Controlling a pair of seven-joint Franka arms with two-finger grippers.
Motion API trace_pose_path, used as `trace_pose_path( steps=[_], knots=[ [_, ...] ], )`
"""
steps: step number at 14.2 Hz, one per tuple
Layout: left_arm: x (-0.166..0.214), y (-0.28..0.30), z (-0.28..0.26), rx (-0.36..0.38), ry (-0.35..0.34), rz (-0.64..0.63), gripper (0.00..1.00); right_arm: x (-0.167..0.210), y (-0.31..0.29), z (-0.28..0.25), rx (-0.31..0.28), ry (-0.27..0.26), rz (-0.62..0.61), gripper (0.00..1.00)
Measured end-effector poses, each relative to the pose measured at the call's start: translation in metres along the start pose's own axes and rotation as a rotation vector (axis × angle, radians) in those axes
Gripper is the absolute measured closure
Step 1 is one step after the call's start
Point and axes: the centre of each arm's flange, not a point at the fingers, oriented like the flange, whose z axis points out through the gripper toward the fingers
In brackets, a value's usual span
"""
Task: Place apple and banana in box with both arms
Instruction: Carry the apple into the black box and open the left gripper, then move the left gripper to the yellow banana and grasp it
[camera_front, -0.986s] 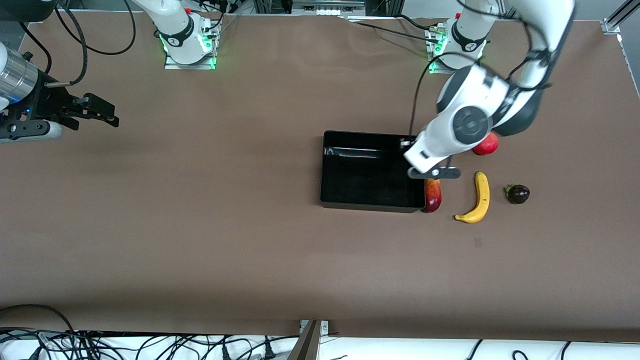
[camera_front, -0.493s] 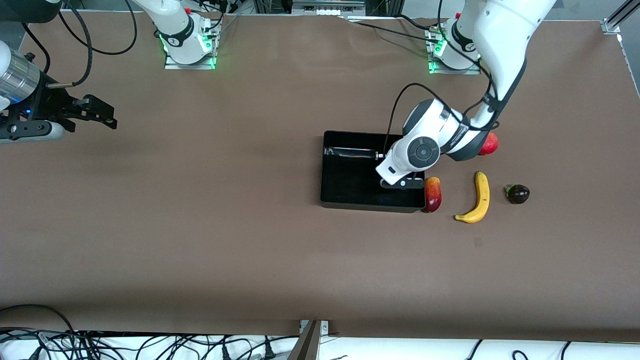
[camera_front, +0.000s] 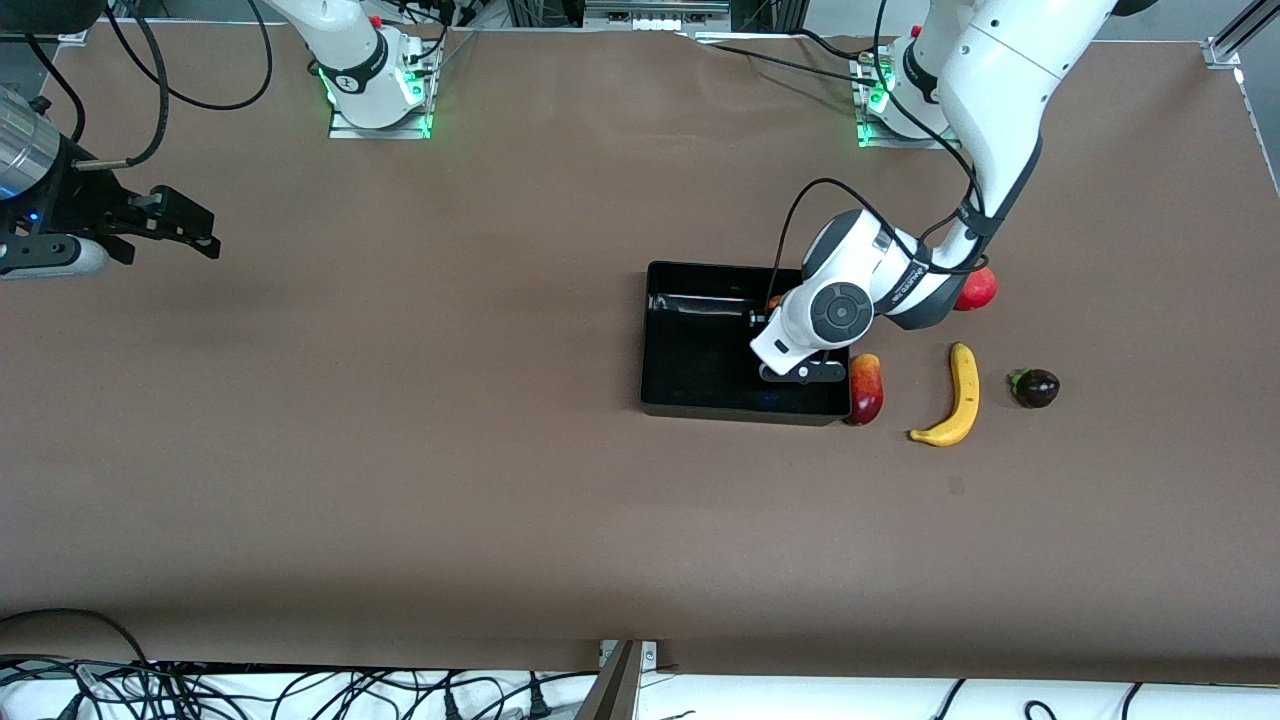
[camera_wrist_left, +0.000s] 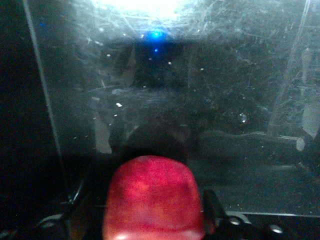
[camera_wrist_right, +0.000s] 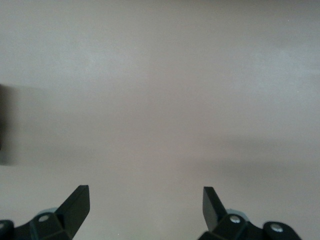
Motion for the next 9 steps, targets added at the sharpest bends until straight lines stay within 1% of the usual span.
trace_pose_path(
  steps=[1,3,5,7,8,9],
  knots=[
    [-0.001,-0.003,-0.016,0.009,-0.002,-0.005,0.00,0.000,-0.001,0.000,0.000,0.001,-0.001,0.00],
    [-0.001,-0.015,-0.072,0.027,0.008,-0.024,0.00,0.000,-0.003,-0.001,0.000,0.001,-0.005,0.00],
    [0.002,-0.040,-0.136,0.020,0.044,-0.023,0.00,0.000,-0.005,-0.001,0.000,0.001,-0.009,0.00],
    [0.015,-0.077,-0.172,0.000,0.081,0.054,0.00,0.000,-0.005,-0.001,0.000,0.002,-0.010,0.00],
    [0.025,-0.101,-0.179,-0.006,0.090,0.114,0.00,0.000,-0.006,-0.001,0.000,0.002,-0.010,0.00],
    [0.034,-0.127,-0.179,0.007,0.093,0.183,0.00,0.000,-0.006,0.000,0.000,0.001,-0.010,0.00]
  ],
)
